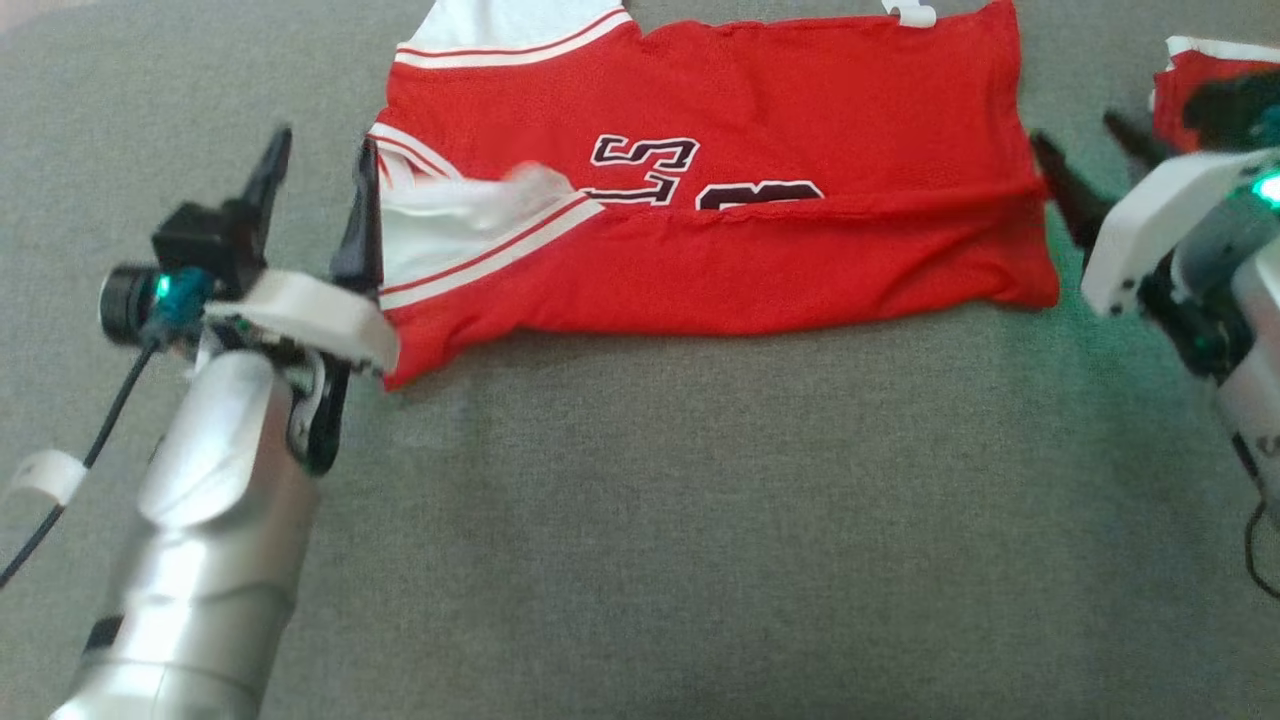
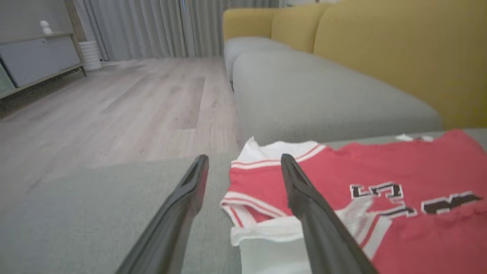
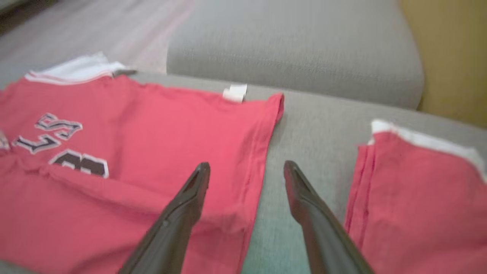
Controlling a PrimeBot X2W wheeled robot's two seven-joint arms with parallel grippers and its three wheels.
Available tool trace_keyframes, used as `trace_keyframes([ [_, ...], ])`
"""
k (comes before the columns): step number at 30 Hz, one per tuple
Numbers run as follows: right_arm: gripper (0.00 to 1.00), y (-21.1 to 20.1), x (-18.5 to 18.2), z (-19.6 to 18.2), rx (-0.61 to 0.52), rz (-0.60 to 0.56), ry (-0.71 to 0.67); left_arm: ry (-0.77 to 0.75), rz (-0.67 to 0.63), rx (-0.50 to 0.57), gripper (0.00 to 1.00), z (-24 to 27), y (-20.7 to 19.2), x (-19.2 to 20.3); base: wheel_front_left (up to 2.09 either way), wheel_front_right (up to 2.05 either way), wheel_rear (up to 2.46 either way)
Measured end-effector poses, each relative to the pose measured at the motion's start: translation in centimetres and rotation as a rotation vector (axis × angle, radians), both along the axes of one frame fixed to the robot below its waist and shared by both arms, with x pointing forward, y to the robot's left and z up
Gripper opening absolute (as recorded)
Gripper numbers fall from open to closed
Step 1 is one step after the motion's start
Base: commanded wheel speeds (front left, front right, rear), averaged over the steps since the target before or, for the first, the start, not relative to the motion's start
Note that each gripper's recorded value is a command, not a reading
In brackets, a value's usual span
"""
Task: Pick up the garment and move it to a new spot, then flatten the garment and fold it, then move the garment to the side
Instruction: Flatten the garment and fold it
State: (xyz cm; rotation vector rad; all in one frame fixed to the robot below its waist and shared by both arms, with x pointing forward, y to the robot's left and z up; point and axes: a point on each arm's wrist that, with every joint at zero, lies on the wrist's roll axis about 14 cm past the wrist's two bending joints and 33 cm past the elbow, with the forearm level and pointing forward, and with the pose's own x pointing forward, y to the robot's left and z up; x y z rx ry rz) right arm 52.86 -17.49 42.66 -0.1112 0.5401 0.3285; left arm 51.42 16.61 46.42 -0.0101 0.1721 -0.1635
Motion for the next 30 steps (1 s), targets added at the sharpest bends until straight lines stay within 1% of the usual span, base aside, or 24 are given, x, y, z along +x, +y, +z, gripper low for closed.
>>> trace_keyframes([
  [3, 1.00, 0.1, 1.6, 3.0, 0.045, -0.019, -0.146, -0.131, 0.023, -0.069, 1.00, 3.6, -0.5, 1.2, 0.00, 0.00, 0.00],
  [7, 1.00, 0.2, 2.5, 7.2, 0.144, -0.060, -0.353, -0.252, 0.033, -0.118, 1.00, 7.5, -0.6, 1.5, 0.00, 0.00, 0.00],
  [11, 1.00, 1.0, 2.4, 11.3, 0.239, -0.089, -0.510, -0.404, 0.037, -0.161, 1.00, 12.1, -0.6, 0.2, 0.00, 0.00, 0.00],
  [14, 1.00, 0.8, 1.5, 13.0, 0.278, -0.124, -0.580, -0.423, 0.044, -0.178, 1.00, 12.2, -0.8, -1.7, 0.00, 0.00, 0.00],
  [17, 1.00, 0.4, -0.5, 13.4, 0.331, -0.182, -0.617, -0.397, 0.054, -0.179, 1.00, 10.7, -1.0, -3.9, 0.00, 0.00, 0.00],
  [20, 1.00, 0.2, -3.1, 12.8, 0.345, -0.230, -0.642, -0.376, 0.052, -0.169, 1.00, 9.7, -1.4, -5.8, 0.00, 0.00, 0.00],
  [21, 1.00, 0.2, -3.1, 12.8, 0.345, -0.230, -0.642, -0.376, 0.052, -0.169, 1.00, 9.7, -1.4, -5.8, 0.00, 0.00, 0.00],
  [24, 1.00, 0.1, -6.0, 11.3, 0.318, -0.274, -0.637, -0.354, 0.059, -0.166, 1.00, 8.7, -1.7, -7.5, 0.00, 0.00, 0.00],
  [25, 1.00, -0.6, -8.0, 10.1, 0.305, -0.317, -0.623, -0.324, 0.070, -0.164, 1.00, 7.6, -1.7, -8.8, 0.00, 0.00, 0.00],
  [30, 1.00, -2.1, -12.0, 7.4, 0.287, -0.375, -0.566, -0.256, 0.102, -0.156, 1.00, 5.1, -1.2, -11.5, 0.00, 0.00, 0.00],
])
